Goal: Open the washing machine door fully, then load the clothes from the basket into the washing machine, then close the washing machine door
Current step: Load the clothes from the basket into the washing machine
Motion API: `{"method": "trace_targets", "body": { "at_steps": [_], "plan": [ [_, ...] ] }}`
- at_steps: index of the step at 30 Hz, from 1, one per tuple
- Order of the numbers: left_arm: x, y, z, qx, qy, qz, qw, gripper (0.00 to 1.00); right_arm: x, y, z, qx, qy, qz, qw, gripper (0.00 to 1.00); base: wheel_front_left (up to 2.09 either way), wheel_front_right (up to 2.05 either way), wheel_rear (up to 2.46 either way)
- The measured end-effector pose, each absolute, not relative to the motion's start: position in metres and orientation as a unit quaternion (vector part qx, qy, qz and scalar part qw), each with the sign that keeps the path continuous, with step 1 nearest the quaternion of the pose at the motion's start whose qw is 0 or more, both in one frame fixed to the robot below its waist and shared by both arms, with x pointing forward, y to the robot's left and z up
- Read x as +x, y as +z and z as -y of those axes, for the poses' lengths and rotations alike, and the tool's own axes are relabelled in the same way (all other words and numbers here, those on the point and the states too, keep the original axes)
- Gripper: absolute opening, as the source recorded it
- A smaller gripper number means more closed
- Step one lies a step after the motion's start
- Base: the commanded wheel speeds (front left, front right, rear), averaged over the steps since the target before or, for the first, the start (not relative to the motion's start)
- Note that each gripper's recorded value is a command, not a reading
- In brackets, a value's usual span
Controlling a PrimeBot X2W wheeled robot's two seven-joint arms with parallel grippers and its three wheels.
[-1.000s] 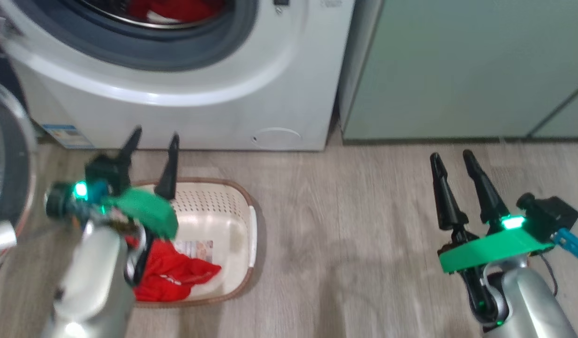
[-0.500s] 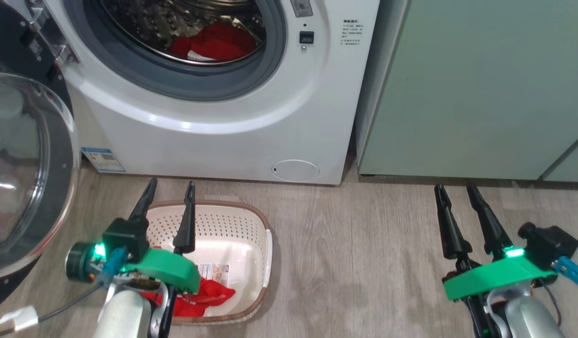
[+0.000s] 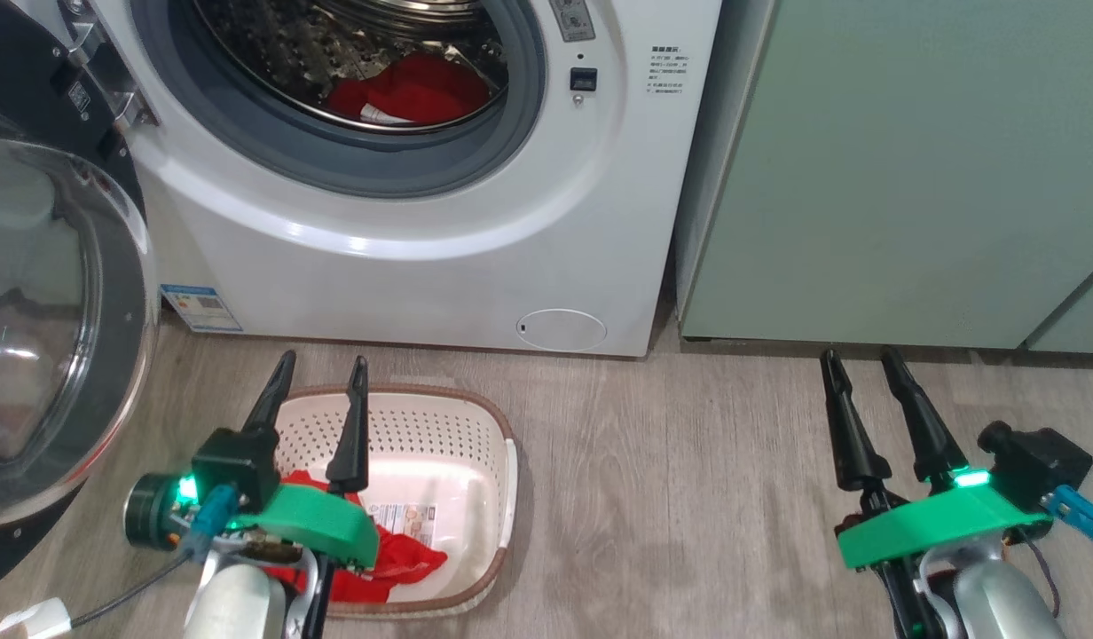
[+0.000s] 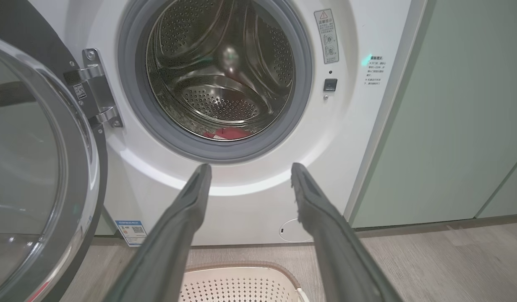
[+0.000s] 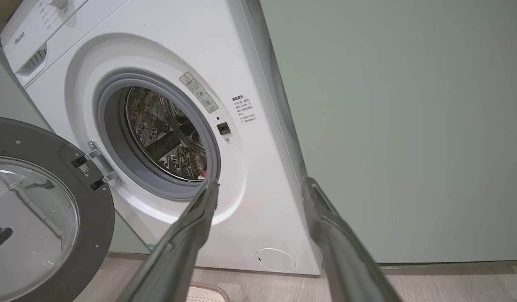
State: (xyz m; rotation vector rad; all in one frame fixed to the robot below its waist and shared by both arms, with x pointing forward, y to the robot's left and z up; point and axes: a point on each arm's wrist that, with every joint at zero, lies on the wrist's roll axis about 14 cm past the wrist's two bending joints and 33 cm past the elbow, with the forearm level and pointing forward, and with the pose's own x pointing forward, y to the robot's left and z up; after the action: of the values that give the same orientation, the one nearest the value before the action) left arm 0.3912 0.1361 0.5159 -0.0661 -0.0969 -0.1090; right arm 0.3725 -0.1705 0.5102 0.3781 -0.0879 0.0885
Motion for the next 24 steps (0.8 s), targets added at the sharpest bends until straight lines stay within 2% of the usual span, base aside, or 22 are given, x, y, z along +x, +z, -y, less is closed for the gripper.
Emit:
{"method": "trace_targets", "body": {
  "at_steps": [24],
  "plan": [
    [0.3868, 0.5150, -0.1408, -0.043, -0.047, 0.047, 0.997, 1.00, 0.3658, 0.5084, 0.1713, 0.188, 0.042, 0.041, 0.980, 1.00, 0.00, 0.00, 0.00]
  ]
}}
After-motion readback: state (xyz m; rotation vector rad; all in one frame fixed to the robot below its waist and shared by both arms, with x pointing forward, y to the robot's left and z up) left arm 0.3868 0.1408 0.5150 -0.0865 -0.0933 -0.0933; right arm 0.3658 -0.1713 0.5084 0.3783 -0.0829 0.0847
